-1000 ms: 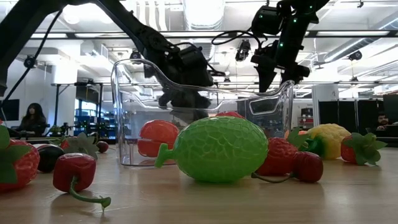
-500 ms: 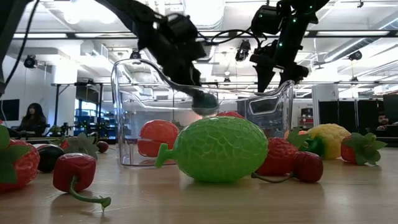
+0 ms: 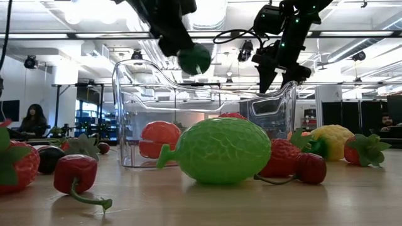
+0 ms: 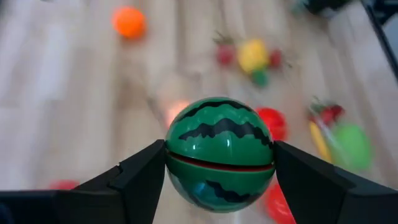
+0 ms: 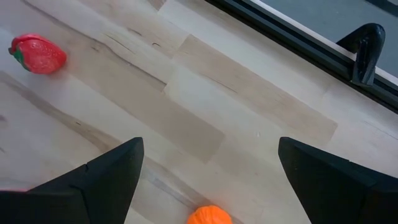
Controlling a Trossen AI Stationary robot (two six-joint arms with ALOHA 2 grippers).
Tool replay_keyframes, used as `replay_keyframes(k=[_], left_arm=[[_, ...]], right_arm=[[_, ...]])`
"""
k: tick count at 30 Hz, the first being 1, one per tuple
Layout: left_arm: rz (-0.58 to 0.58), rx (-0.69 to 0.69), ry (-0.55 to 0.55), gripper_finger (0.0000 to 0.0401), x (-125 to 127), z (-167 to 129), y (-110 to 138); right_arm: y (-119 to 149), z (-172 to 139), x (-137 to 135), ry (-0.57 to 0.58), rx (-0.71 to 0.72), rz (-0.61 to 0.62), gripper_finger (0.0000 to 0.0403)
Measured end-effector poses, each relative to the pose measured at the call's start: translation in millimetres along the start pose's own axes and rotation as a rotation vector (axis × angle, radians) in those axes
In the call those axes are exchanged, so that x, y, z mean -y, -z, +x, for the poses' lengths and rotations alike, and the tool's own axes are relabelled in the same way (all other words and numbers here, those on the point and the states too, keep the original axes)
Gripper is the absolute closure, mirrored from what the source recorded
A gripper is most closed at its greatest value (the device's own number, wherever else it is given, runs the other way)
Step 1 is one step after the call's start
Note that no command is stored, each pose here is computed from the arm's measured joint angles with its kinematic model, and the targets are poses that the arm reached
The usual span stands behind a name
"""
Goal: Pick and placing Produce into tupperware
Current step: Put the watermelon into the transparent bin, then put the tangerine into the transparent bin
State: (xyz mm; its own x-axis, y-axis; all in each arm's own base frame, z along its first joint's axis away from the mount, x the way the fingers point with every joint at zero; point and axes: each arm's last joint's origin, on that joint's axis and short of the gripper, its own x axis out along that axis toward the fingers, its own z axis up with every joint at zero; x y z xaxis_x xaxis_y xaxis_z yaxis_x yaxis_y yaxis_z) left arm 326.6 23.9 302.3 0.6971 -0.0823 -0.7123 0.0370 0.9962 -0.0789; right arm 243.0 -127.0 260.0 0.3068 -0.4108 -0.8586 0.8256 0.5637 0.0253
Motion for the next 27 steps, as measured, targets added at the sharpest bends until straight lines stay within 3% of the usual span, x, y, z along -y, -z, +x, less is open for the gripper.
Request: replay_keyframes(k=[4,9,19,23,27], left_arm=[[-0.113,-0.110,-0.008,0.0139,18.7,21.9,9.7],[-0.255,-0.143,0.032,0.0138,19.3,30.5,12.5],[-0.501,-0.160,0.270,0.0090,-3.9,33.7,34.0],[-0.533,-0.122,0.338,0.0082,-5.2,38.4,39.6],[-0.498,-0.075,0.321,0.0081,-5.8,28.7,39.9]], right_arm=[[-0.1,0.0,-0.2,-0.001,0.002,0.000,0.0038],[-0.2,0.0,-0.2,-0.001,0.002,0.000,0.0038],[-0.7,0.0,-0.5,-0.004,0.008,0.002,0.0038],[-1.1,0.0,-0.7,-0.006,0.012,0.000,0.0038],[-1.4,0.0,-0.8,-0.008,0.015,-0.005,0.0038]])
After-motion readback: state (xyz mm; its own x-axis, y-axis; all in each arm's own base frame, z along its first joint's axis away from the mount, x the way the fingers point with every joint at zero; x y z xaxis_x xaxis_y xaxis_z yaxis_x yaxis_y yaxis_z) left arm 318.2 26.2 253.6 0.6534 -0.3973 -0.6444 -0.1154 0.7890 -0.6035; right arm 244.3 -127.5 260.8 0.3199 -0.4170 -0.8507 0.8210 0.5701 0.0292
